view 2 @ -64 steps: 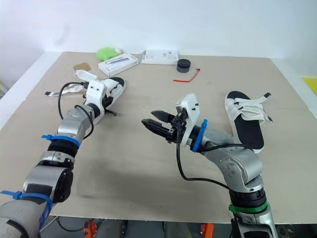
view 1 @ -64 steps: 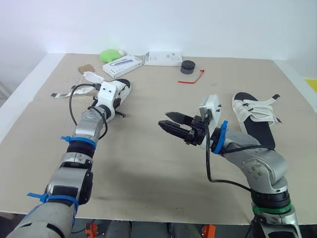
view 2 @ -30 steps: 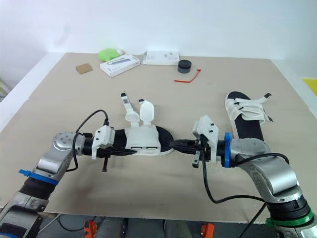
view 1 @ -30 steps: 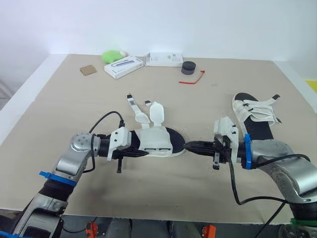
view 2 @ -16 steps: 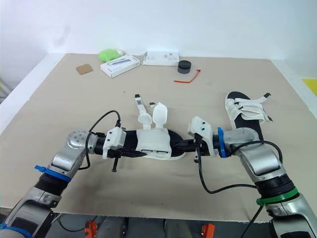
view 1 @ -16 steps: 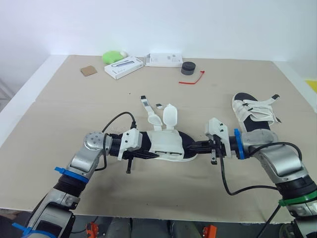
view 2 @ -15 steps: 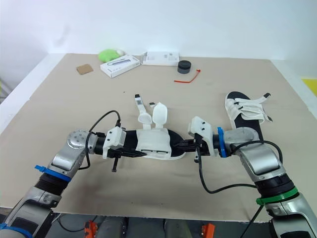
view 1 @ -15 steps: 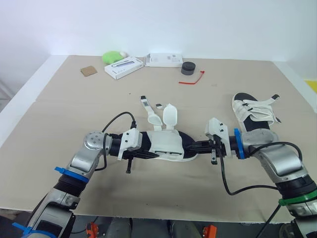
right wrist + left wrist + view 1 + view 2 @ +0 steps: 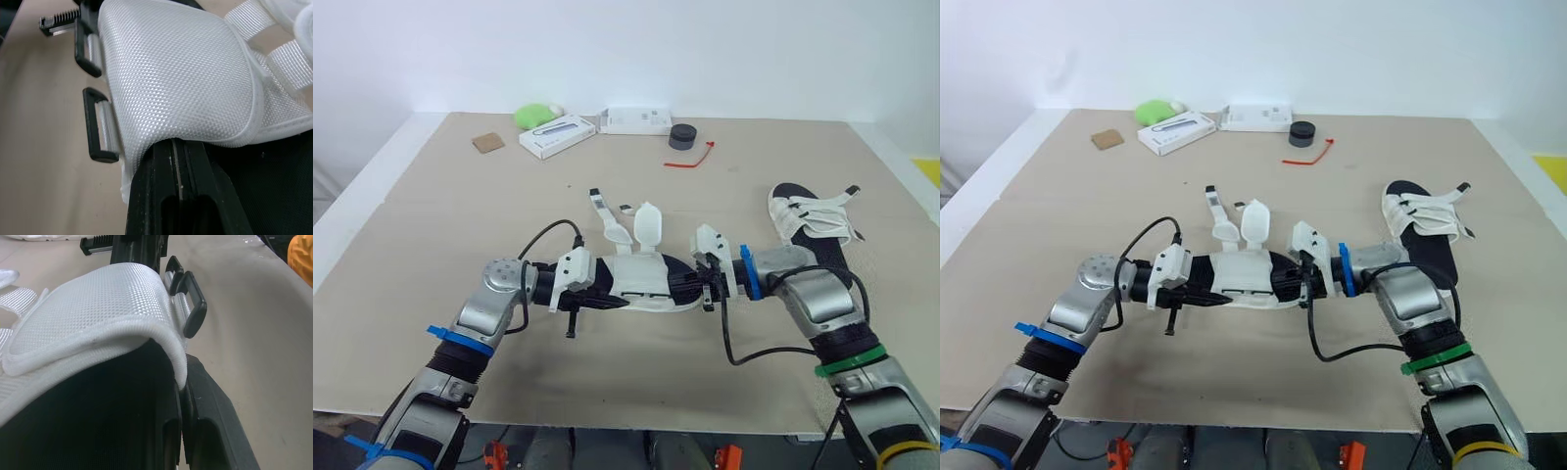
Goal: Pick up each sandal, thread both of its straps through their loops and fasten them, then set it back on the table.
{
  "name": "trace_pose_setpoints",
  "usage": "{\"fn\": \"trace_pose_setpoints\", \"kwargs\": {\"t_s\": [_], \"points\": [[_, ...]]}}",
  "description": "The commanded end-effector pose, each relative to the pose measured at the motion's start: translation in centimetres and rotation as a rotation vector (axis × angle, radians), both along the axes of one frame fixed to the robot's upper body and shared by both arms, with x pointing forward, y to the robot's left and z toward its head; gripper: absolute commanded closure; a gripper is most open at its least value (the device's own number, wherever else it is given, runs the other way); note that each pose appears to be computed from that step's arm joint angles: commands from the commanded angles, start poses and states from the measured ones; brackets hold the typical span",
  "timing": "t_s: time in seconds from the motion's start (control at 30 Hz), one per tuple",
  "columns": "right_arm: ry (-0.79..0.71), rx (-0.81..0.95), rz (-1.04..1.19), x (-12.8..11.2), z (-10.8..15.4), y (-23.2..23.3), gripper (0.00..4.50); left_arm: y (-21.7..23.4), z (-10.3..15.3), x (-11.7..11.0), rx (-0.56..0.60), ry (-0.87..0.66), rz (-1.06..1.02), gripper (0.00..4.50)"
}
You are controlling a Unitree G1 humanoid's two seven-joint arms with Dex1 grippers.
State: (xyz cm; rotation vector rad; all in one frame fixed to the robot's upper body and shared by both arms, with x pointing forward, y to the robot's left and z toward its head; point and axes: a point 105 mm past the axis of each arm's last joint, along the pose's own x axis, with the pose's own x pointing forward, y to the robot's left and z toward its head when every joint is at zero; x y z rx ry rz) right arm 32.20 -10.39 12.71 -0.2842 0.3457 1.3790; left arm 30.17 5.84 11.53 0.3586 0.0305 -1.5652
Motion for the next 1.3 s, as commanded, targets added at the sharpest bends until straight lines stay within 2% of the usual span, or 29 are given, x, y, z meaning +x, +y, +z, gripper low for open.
{"fn": "trace_pose_setpoints", "kwargs": {"t_s": [0.03,0.27,0.47,0.6,0.73,0.9,0.93,1.13,1.23,1.3], "points": [[-0.015,0.019,0.101,-0.7,0.1,2.2,4.42,-0.9,-1.1,-0.7,0.005,0.049,-0.04,4.5],[0.074,-0.151,0.102,-1.2,-6.1,1.7,4.42,-0.6,-1.0,-0.4,0.006,0.044,-0.024,4.5],[0.146,-0.136,0.115,-1.9,-7.3,1.5,4.42,0.0,-1.0,-0.2,0.009,0.038,0.001,4.5],[0.154,-0.121,0.119,-1.8,-7.2,1.6,4.42,0.4,-0.7,0.4,0.008,0.031,0.043,4.5],[0.149,-0.118,0.124,-1.6,-6.9,1.7,4.5,0.6,0.6,0.9,-0.047,0.06,0.078,3.08],[0.145,-0.123,0.126,-1.5,-7.0,1.7,4.5,1.6,2.0,0.7,-0.068,0.118,0.108,0.49],[0.145,-0.122,0.126,-1.5,-7.0,1.7,4.5,1.9,2.2,0.5,-0.068,0.139,0.113,0.13],[0.138,-0.116,0.139,-1.4,-6.8,2.1,4.5,4.7,4.6,-0.1,-0.082,0.312,0.213,0.05],[0.132,-0.117,0.148,-1.3,-6.9,2.4,4.5,6.9,5.9,-1.5,-0.1,0.512,0.187,0.05],[0.126,-0.118,0.154,-1.3,-6.9,2.6,4.5,7.4,6.6,-1.7,-0.121,0.561,0.184,0.05]]}}
